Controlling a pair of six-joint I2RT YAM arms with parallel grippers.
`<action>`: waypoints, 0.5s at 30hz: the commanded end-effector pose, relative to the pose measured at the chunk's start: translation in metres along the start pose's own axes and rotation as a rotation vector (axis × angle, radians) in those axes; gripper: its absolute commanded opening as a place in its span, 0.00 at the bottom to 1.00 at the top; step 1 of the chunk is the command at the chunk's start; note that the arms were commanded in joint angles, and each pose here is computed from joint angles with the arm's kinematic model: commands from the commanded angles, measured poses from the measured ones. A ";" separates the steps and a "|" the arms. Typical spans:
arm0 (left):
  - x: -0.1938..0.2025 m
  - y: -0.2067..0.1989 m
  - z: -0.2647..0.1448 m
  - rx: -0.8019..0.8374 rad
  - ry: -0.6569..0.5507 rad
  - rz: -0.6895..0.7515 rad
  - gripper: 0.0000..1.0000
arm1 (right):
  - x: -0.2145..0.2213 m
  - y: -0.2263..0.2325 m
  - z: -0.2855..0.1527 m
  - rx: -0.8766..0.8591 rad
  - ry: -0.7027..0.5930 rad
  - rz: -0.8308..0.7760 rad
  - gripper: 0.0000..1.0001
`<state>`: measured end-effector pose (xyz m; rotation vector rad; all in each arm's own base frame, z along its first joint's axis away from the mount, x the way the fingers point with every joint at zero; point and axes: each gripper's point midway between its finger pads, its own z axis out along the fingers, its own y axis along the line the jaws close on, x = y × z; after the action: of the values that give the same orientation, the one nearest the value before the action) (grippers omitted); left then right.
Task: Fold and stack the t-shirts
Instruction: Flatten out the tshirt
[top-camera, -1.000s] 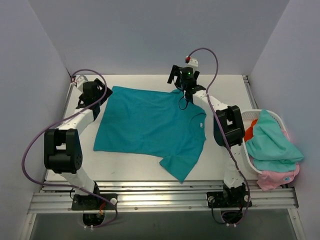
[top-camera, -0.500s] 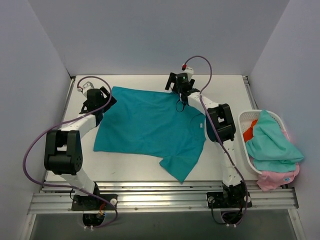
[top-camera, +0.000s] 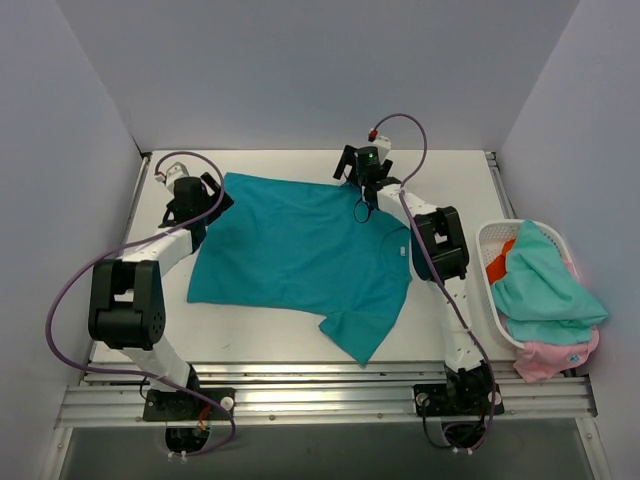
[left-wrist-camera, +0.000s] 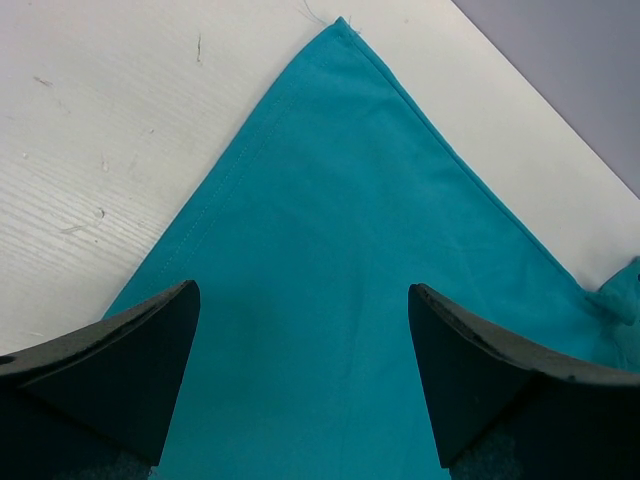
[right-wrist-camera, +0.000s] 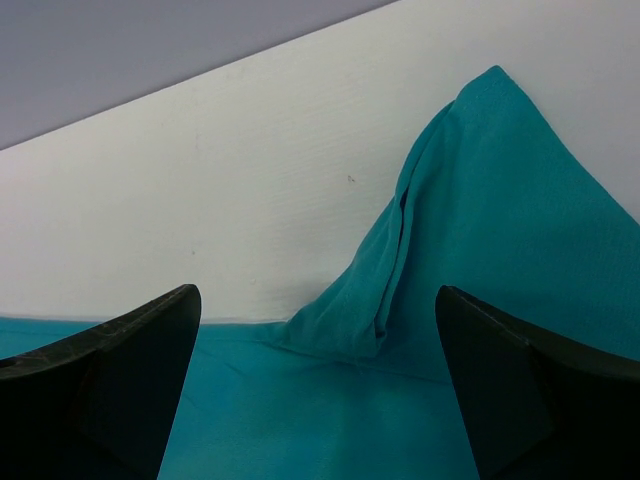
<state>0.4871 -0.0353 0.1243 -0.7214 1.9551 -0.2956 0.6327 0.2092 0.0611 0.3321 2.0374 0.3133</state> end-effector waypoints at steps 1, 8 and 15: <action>-0.020 -0.019 -0.004 0.063 -0.065 0.004 0.94 | -0.011 0.006 0.001 -0.011 -0.037 0.031 1.00; -0.019 -0.020 -0.004 0.063 -0.066 0.014 0.94 | -0.003 0.009 0.013 -0.023 -0.027 0.045 1.00; -0.022 -0.019 -0.005 0.056 -0.076 0.020 0.94 | 0.001 0.025 0.024 -0.053 -0.028 0.051 1.00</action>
<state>0.4884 -0.0373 0.1264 -0.6980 1.9505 -0.2917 0.6474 0.2190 0.0412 0.3571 2.0334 0.3492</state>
